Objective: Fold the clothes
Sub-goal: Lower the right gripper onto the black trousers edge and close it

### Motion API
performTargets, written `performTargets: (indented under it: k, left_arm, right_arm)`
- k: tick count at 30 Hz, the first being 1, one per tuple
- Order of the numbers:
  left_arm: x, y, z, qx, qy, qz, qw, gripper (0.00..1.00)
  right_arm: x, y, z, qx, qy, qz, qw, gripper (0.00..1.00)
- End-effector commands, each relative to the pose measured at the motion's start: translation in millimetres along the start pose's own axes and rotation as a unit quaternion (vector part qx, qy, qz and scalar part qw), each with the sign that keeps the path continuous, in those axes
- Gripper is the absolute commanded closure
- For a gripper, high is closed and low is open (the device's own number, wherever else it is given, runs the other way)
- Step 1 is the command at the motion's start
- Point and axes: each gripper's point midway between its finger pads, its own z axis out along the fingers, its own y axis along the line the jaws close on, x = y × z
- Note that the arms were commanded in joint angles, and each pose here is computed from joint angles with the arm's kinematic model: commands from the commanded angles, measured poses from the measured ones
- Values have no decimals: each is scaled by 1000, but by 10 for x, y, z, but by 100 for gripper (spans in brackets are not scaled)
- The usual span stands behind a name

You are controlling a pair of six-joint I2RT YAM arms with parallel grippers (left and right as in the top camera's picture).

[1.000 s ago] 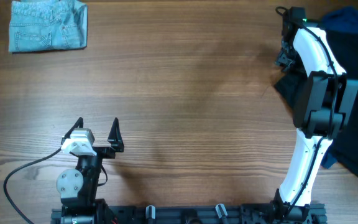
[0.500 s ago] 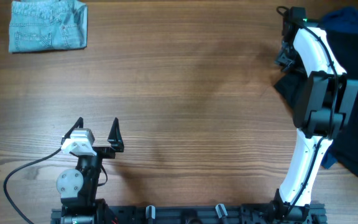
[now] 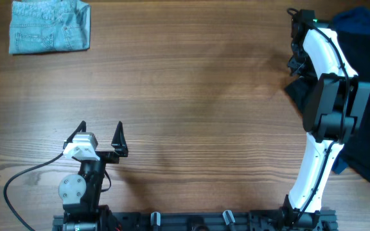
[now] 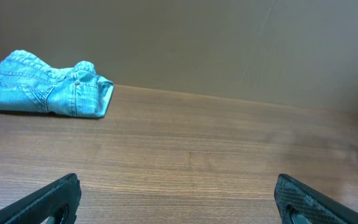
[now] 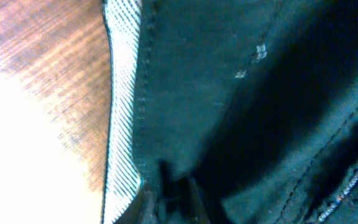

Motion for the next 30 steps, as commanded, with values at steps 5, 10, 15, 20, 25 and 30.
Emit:
performTargets:
  k: [5,10,15,20,25,30]
  left_arm:
    - [2,-16,-5,6,-1,9,1000,0]
    - [2,-16,-5,6,-1,9,1000,0]
    - [2,-16,-5,6,-1,9,1000,0]
    - [2,-16,-5,6,-1,9,1000,0]
    - [2,-16,-5,6,-1,9,1000,0]
    - [2,-16,-5,6,-1,9,1000,0]
  right_arm:
    - [-193,-68,-279,-15,-32,23,999,96]
    - [-284,-129,-595,-38,-61,36,997,96]
    - [-212,46,-1002,-106,-69,28,992,96]
    - [-100,267,-1505,-158,-103,7,982,96]
    - [150,566,-2066,-212,-139,-32,967,96]
    - [486,923,-2457,-274,-144,-77,948,96]
